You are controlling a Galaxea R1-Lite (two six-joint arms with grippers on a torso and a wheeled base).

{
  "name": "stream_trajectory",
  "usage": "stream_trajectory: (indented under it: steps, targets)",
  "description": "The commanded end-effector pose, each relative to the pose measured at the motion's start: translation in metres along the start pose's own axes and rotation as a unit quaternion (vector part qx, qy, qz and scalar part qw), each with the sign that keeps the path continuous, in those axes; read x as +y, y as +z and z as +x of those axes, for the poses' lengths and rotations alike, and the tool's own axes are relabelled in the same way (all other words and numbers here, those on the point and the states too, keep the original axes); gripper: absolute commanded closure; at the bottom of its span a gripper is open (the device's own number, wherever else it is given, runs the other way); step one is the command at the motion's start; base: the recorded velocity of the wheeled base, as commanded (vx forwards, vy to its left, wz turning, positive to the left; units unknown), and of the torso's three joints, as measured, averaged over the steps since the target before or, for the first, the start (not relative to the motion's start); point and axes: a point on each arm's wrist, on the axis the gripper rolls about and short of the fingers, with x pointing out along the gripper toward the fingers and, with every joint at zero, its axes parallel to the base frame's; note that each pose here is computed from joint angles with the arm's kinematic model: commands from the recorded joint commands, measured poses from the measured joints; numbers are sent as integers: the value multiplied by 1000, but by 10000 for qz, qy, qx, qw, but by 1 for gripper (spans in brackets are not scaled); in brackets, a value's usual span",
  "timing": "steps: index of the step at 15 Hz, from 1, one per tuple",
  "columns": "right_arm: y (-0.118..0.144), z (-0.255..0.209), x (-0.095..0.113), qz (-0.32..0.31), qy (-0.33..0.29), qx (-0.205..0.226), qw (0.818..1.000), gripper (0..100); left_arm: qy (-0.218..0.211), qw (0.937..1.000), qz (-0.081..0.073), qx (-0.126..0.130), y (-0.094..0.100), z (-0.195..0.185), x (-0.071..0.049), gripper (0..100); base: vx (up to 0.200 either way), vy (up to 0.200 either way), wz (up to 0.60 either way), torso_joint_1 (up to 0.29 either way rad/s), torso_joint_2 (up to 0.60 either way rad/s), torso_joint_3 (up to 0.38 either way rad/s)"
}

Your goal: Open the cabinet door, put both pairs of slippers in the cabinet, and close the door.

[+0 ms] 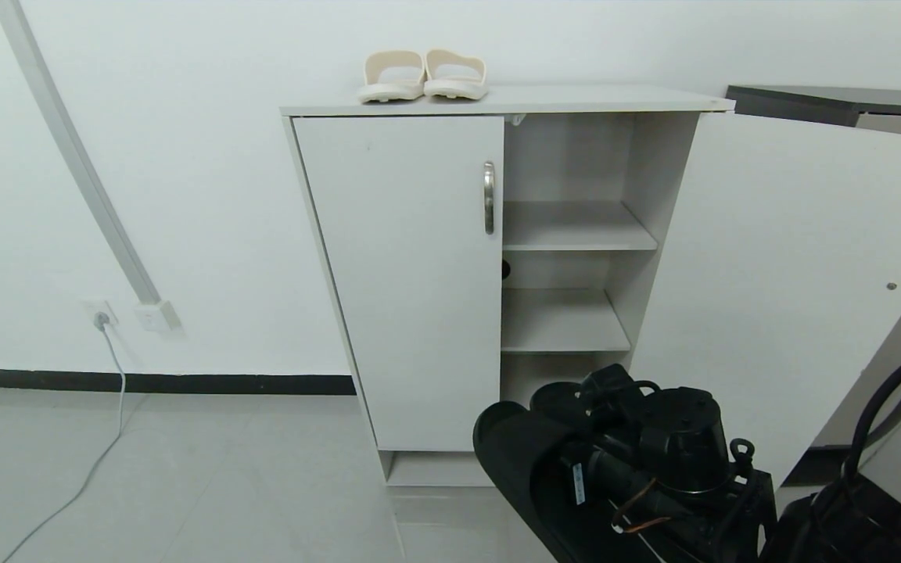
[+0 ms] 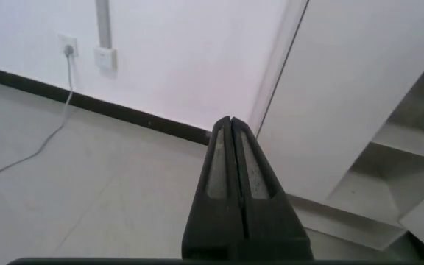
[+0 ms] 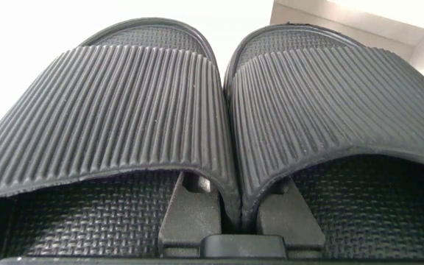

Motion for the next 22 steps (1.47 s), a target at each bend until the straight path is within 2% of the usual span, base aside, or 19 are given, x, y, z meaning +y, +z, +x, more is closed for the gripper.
stream_trajectory:
  steps: [1, 3, 4, 7, 8, 12, 13, 14, 15, 18, 21, 22]
  targets:
    - [0, 0, 1, -8, 12, 1, 10000, 100, 179, 9996, -40, -221, -22, -5, 3, 100, 0, 0, 0, 0, 0, 0]
    - [0, 0, 1, -8, 12, 1, 10000, 100, 316, 9993, -17, -180, -32, -1, 4, 100, 0, 0, 0, 0, 0, 0]
    - [0, 0, 1, -8, 12, 1, 10000, 100, 245, 9992, -47, -304, -32, 0, 4, 100, 0, 0, 0, 0, 0, 0]
    - [0, 0, 2, -12, 20, -7, 10000, 100, -281, 9993, -35, -242, -33, 1, 1, 100, 0, 0, 0, 0, 0, 0]
    - [0, -1, 2, -21, 29, -13, 10000, 100, -584, 9981, -40, -192, -33, 0, 0, 100, 0, 0, 0, 0, 0, 0]
    - [1, 0, 2, -38, 16, -30, 10000, 100, -802, 9967, -25, -156, -34, 0, -1, 100, 0, 0, 0, 0, 0, 0]
    - [1, 0, 2, -61, 16, -30, 10000, 100, -790, 9968, 34, -131, -35, 0, -1, 100, 0, 0, 0, 0, 0, 0]
    - [2, 0, 2, -56, 12, -53, 10000, 100, -765, 9966, 309, -24, -37, 0, 0, 100, 0, 0, 0, 0, 0, 0]
    - [3, 0, 2, -52, 14, -68, 10000, 100, -757, 9961, 447, -36, -37, 0, 0, 100, 0, 0, 0, 0, 0, 0]
    - [3, 1, 3, -53, 15, -76, 10000, 100, -855, 9954, 441, -18, -37, 0, -1, 100, 0, 0, 0, 0, 0, 0]
    - [8, 9, 7, -40, -382, -238, 9990, 100, -977, 9943, 419, -4, -37, 0, -1, 100, 0, 0, 0, 0, 0, 0]
    - [3, 19, 9, -40, -693, -235, 9973, 100, -977, 9943, 419, -4, -37, 0, -1, 100, 0, 0, 0, 0, 0, 0]
